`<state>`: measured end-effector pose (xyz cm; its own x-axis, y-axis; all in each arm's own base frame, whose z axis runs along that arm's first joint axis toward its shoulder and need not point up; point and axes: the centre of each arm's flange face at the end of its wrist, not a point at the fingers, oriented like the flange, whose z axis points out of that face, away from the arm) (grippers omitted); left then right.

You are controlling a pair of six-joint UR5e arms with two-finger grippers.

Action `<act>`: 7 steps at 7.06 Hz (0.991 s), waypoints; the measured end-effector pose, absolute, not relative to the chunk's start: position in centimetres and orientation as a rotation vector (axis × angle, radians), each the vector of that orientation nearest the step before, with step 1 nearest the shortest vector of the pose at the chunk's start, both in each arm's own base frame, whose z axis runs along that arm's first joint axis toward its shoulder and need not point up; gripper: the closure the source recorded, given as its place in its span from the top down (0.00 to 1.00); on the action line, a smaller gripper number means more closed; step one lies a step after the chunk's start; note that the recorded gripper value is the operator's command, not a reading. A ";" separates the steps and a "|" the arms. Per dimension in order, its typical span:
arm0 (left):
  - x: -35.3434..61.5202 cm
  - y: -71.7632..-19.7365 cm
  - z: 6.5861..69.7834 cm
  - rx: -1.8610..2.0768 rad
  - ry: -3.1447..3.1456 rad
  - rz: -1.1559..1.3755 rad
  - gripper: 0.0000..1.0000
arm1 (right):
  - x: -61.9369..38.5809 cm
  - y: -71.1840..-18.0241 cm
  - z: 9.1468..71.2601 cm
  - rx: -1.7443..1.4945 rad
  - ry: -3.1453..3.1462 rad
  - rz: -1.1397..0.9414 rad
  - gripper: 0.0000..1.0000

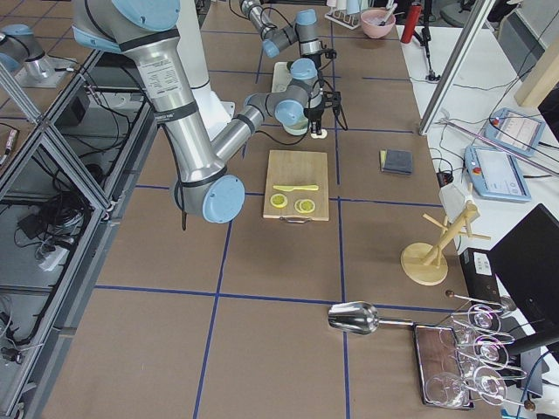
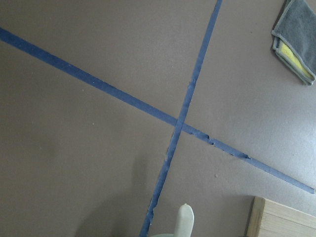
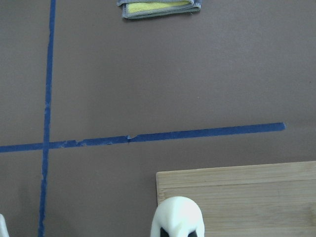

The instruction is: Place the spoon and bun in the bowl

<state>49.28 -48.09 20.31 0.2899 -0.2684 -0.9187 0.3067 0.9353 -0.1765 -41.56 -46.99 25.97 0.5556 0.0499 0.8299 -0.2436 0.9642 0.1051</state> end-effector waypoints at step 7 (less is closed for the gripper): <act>34.3 -54.3 25.2 0.282 0.876 -0.109 1.00 | -55.8 -42.7 20.0 0.184 -0.982 0.135 0.99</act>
<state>34.26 -54.34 25.20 0.6378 0.0209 -0.7699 0.2090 0.9574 0.1991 -55.80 -42.71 19.98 0.5487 0.0298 0.8355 -0.1960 0.9761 0.0939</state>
